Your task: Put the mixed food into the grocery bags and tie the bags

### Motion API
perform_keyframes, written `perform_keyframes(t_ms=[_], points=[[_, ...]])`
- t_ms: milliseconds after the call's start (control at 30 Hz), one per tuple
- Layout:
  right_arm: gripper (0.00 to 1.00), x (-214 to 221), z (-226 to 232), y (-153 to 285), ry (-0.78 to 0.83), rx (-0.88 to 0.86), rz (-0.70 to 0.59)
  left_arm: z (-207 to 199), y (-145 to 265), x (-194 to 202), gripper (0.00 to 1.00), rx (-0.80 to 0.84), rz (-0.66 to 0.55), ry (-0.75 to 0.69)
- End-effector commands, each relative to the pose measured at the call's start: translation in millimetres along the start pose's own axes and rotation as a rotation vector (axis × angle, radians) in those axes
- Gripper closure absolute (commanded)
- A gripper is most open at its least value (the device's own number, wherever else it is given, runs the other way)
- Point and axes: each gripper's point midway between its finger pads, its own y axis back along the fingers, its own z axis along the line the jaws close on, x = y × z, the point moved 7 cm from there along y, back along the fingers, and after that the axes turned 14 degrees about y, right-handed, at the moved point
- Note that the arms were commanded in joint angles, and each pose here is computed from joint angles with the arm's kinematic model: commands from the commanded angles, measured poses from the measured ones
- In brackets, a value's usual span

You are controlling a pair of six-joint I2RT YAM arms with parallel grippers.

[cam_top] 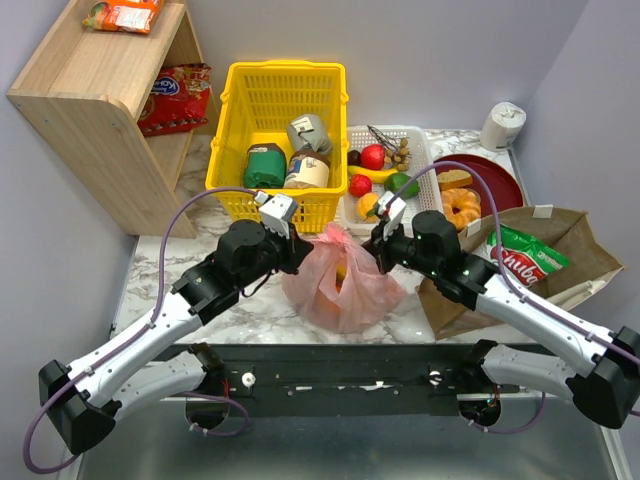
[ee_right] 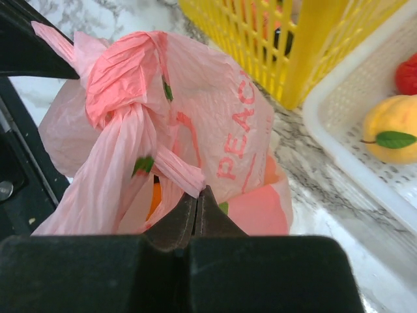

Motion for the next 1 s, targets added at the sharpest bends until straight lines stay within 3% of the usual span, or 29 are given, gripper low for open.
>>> perform_keyframes(t_ms=[0,567,967], points=[[0.99,-4,-17,16,0.027,0.167,0.018,8,5,-5,1.0,0.024,-0.013,0.036],[0.99,5,-58,43,0.073,0.511,0.125,43,10,-10,1.0,-0.087,-0.055,0.067],[0.99,15,-88,58,0.052,0.694,0.189,80,27,-4,1.0,-0.285,-0.241,0.204]])
